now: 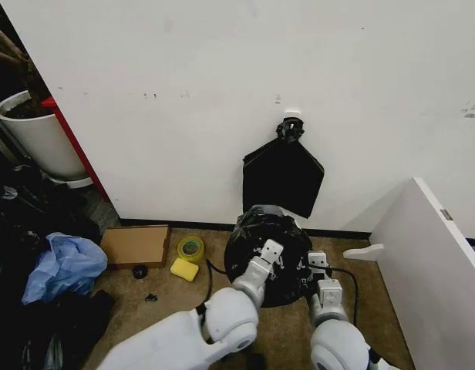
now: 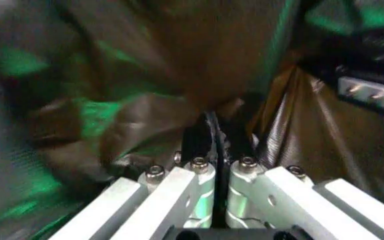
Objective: Place the garbage bag over the trash bin.
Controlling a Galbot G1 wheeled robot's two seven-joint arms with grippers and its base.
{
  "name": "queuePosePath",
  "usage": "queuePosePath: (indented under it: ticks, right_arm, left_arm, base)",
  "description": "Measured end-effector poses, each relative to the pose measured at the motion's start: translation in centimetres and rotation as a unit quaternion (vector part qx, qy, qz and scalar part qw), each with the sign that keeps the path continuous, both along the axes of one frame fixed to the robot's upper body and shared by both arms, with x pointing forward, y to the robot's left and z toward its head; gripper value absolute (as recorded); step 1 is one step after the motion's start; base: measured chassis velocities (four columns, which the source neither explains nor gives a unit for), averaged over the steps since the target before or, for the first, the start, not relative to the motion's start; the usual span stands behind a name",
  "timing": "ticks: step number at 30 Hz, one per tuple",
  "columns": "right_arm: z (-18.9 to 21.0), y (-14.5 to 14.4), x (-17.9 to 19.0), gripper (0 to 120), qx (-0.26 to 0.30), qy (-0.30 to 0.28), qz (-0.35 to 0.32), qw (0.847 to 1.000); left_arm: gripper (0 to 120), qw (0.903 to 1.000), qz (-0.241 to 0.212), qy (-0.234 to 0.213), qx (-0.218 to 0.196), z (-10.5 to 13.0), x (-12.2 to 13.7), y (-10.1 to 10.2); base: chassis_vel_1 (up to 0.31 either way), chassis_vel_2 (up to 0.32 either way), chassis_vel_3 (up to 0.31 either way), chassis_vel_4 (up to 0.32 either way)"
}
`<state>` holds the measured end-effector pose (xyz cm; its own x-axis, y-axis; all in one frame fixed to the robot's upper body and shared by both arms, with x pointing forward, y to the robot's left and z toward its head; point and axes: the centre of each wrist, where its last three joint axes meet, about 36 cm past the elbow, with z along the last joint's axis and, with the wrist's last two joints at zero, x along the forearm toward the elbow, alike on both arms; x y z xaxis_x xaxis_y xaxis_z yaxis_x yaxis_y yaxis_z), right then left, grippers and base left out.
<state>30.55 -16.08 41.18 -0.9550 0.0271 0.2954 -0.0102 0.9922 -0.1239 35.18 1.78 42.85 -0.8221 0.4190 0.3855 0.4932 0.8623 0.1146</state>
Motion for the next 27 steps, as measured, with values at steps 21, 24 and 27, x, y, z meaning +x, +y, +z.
queuePosePath:
  ticks: [21,24,27]
  right_arm:
    - [3.2,1.4,-3.7,0,0.001,-0.028,0.051,0.998]
    - [3.3,1.6,-3.8,0,0.003,-0.030,0.053,0.998]
    - [3.0,1.6,-3.6,0,0.002,-0.032,0.050,0.998]
  left_arm:
    - [0,0.9951,0.067,0.006,0.072,-5.3,5.7,-2.5]
    - [0,0.9949,0.068,0.004,0.074,-5.4,6.0,-2.6]
    - [0,0.9955,0.064,0.001,0.070,-5.0,5.6,-2.4]
  base:
    - [0.000,0.000,0.000,0.000]
    - [0.000,0.000,0.000,0.000]
    - [0.000,0.000,0.000,0.000]
